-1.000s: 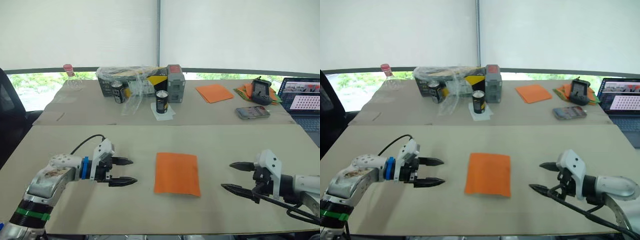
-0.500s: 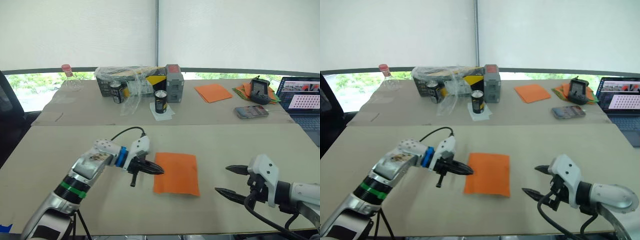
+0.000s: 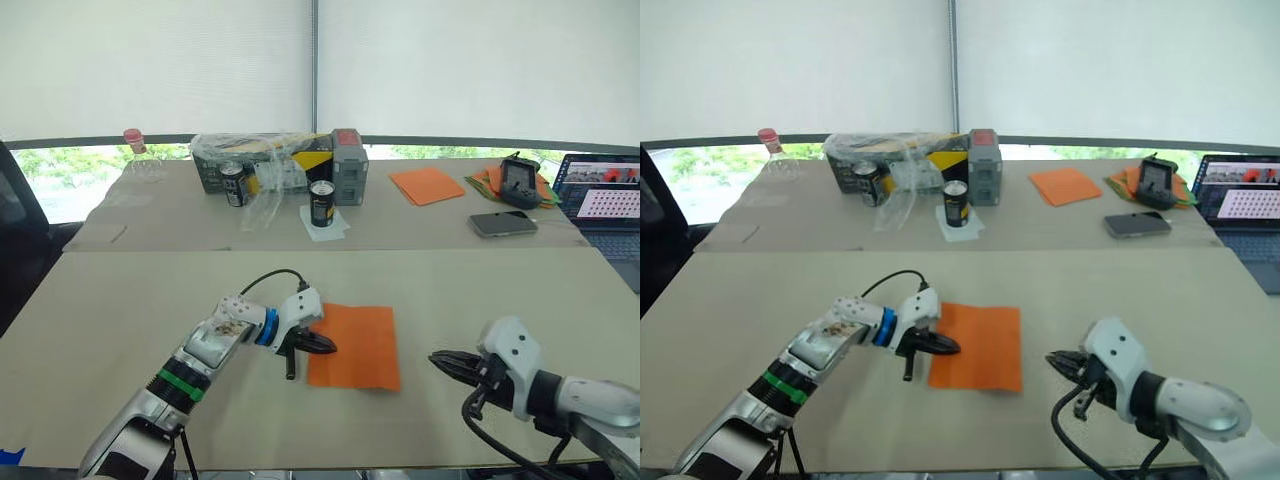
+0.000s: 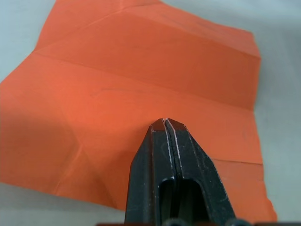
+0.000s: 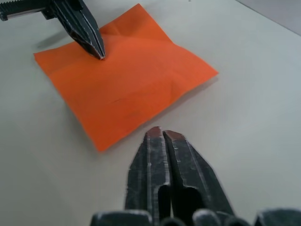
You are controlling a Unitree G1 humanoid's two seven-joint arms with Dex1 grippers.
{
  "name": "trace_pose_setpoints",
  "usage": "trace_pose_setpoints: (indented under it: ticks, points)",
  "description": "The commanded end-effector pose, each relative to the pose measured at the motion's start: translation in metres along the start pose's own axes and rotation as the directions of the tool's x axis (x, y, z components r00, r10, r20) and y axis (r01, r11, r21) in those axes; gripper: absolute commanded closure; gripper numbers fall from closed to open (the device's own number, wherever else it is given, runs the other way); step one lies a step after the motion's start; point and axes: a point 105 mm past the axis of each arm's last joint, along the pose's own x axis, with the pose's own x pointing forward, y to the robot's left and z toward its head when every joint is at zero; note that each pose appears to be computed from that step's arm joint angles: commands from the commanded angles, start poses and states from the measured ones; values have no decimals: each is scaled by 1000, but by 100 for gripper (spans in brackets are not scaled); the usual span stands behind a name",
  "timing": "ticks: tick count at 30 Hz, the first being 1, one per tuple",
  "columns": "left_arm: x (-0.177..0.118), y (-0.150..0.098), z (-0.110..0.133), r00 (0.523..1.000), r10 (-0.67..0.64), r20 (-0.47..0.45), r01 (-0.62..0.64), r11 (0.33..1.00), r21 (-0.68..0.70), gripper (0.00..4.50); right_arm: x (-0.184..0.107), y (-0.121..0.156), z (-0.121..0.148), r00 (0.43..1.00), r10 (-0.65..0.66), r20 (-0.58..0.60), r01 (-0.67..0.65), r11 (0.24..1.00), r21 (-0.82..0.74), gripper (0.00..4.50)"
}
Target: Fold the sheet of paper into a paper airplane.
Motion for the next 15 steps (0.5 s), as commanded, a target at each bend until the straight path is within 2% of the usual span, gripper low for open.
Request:
trace_pose_setpoints:
  ticks: [1,5,8,11,15]
  points:
    - [2,0,-11,998,44,-41,-45,999,-28,450,3,-10,-1,999,-41,-8,41,999,-34,443]
    - [1,-4,-25,992,82,-96,-91,991,-96,450,23,-32,-19,993,-114,-41,111,991,-71,443]
    - [-1,-5,-32,988,99,-121,-112,988,-108,450,41,-38,-22,993,-116,-31,112,988,-109,443]
    - [-1,-5,-33,986,107,-127,-122,986,-113,450,63,-40,-18,996,-92,-19,88,984,-152,443]
    - [-1,-7,-33,985,115,-126,-130,984,-121,450,82,-31,-16,999,24,-25,-28,982,-188,443]
